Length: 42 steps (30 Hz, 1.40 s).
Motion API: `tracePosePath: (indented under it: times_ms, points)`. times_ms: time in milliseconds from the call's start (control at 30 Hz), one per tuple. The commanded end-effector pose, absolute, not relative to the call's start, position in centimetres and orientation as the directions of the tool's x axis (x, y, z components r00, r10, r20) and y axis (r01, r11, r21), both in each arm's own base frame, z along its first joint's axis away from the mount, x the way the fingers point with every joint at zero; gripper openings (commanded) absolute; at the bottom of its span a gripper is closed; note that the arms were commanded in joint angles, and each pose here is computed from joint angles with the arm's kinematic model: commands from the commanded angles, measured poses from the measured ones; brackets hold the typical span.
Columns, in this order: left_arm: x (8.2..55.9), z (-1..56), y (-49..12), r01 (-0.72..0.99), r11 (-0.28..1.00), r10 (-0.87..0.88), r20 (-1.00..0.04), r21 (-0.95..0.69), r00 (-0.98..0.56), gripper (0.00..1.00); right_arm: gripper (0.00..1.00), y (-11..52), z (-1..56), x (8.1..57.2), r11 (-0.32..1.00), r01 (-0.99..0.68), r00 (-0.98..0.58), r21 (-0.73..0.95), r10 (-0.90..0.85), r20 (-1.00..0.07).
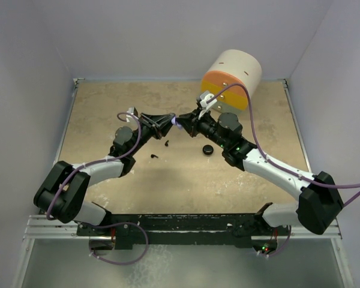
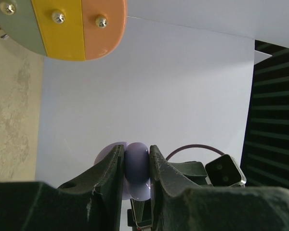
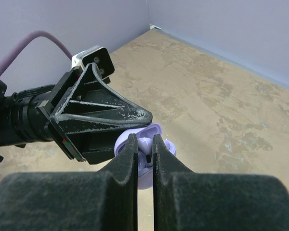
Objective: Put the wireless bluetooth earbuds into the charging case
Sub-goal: Place the earbud in the charging case, then close the charging case.
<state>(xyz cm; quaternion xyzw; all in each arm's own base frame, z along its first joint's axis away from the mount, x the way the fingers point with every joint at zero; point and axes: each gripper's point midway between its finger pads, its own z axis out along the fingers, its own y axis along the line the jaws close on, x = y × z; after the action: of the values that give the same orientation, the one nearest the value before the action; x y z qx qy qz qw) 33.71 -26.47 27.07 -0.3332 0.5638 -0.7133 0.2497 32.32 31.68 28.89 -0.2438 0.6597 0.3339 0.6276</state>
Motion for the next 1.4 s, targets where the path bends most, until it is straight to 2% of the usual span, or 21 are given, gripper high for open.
tracePosePath:
  times_ms: [0, 133, 267, 433, 900, 1033, 1200, 1367]
  points:
    - [33.3, 31.1, -26.5, 0.081, -0.289, -0.719, 0.16, -0.954, -0.676, 0.0, 0.05, 31.5, 29.5, 31.6, 0.645, -0.755, -0.062, 0.117, 0.108, -0.992]
    - [33.4, 31.1, -26.6, 0.081, -0.289, -0.72, 0.161, -0.954, -0.675, 0.0, 0.09, 31.4, 29.7, 31.5, 0.644, -0.756, -0.059, 0.118, 0.112, -0.992]
    - [33.5, 31.0, -26.6, 0.079, -0.285, -0.722, 0.16, -0.955, -0.673, 0.0, 0.2, 31.1, 30.5, 31.3, 0.647, -0.753, -0.046, 0.119, 0.13, -0.991]
    - [33.6, 30.3, -26.6, 0.07, -0.276, -0.724, 0.159, -0.959, -0.671, 0.0, 0.26, 30.8, 31.4, 31.3, 0.654, -0.746, -0.036, 0.125, 0.148, -0.988]
    - [33.6, 29.1, -26.6, 0.057, -0.265, -0.726, 0.16, -0.962, -0.669, 0.0, 0.33, 29.7, 32.7, 31.3, 0.687, -0.711, -0.027, 0.147, 0.182, -0.983]
    - [33.5, 27.9, -26.4, 0.047, -0.236, -0.737, 0.147, -0.971, -0.66, 0.0, 0.42, 28.5, 32.1, 31.9, 0.741, -0.645, -0.062, 0.188, 0.195, -0.979]
    - [33.9, 26.0, -25.2, 0.007, -0.242, -0.769, 0.188, -0.97, -0.611, 0.0, 0.49, 26.3, 29.8, 32.8, 0.829, -0.518, -0.127, 0.212, 0.171, -0.977]
    - [35.6, 26.1, -24.7, -0.008, -0.224, -0.814, 0.192, -0.974, -0.549, 0.0, 0.65, 25.3, 27.4, 31.7, 0.847, -0.496, -0.159, 0.191, 0.127, -0.979]
